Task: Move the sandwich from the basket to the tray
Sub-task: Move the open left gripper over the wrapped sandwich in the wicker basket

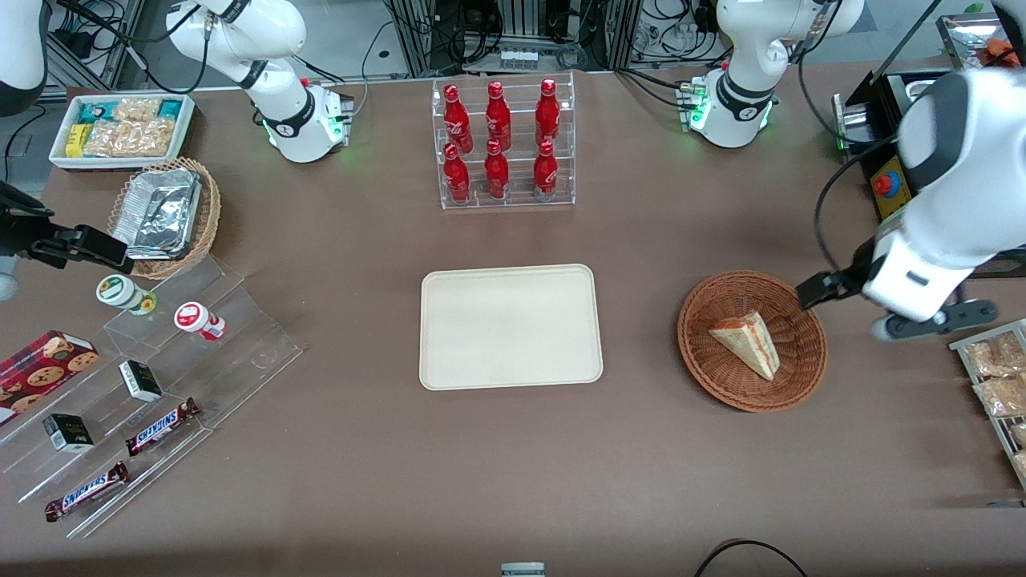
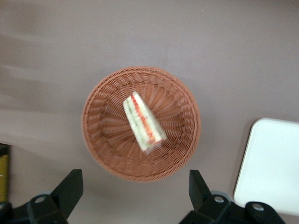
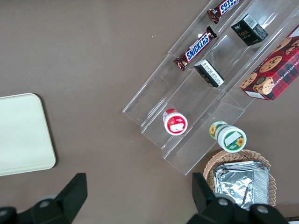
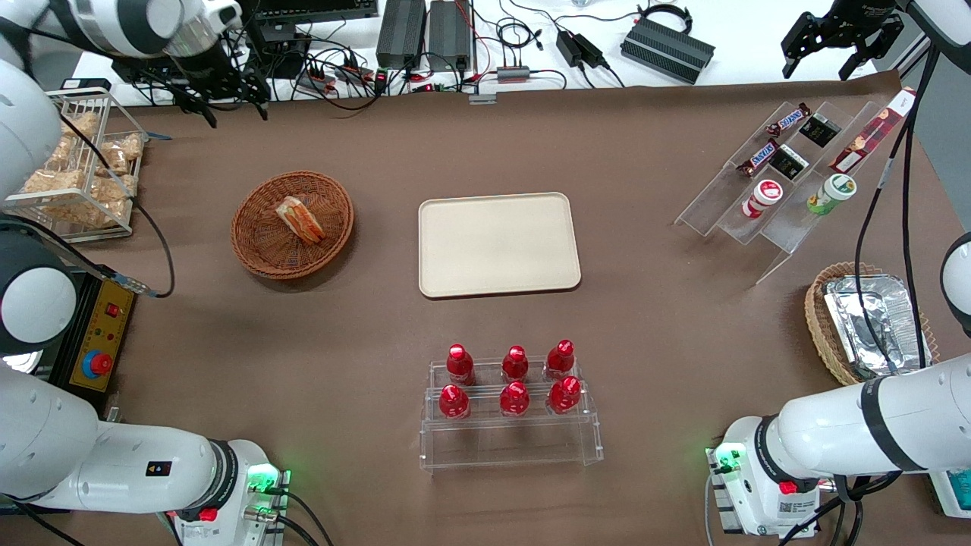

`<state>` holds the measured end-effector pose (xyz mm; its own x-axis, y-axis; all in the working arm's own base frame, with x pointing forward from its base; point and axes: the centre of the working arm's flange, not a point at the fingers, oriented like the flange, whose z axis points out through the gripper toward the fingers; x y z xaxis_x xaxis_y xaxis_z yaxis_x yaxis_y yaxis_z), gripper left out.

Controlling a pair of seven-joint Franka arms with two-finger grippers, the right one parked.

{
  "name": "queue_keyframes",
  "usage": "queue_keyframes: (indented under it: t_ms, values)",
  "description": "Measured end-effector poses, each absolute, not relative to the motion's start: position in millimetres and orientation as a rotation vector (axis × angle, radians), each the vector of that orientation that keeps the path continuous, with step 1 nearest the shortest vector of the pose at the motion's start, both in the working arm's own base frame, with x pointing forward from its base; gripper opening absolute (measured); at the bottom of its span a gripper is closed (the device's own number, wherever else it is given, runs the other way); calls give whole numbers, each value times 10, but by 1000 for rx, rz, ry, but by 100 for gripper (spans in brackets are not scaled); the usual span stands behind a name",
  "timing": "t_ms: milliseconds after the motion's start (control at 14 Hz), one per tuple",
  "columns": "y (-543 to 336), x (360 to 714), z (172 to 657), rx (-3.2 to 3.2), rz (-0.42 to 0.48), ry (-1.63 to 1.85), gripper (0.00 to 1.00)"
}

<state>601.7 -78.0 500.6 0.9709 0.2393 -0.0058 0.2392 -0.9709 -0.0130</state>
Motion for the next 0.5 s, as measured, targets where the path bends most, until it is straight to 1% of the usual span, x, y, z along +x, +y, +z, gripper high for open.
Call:
queue_keyframes:
  t_ms: [143, 286, 500]
  values:
    - [-898, 5996, 4743, -3088, -16, -542, 100]
    - [-1021, 5937, 4498, -3057, -22, -705, 100]
    - [-1185, 5832, 4167, -3026, -40, -855, 100]
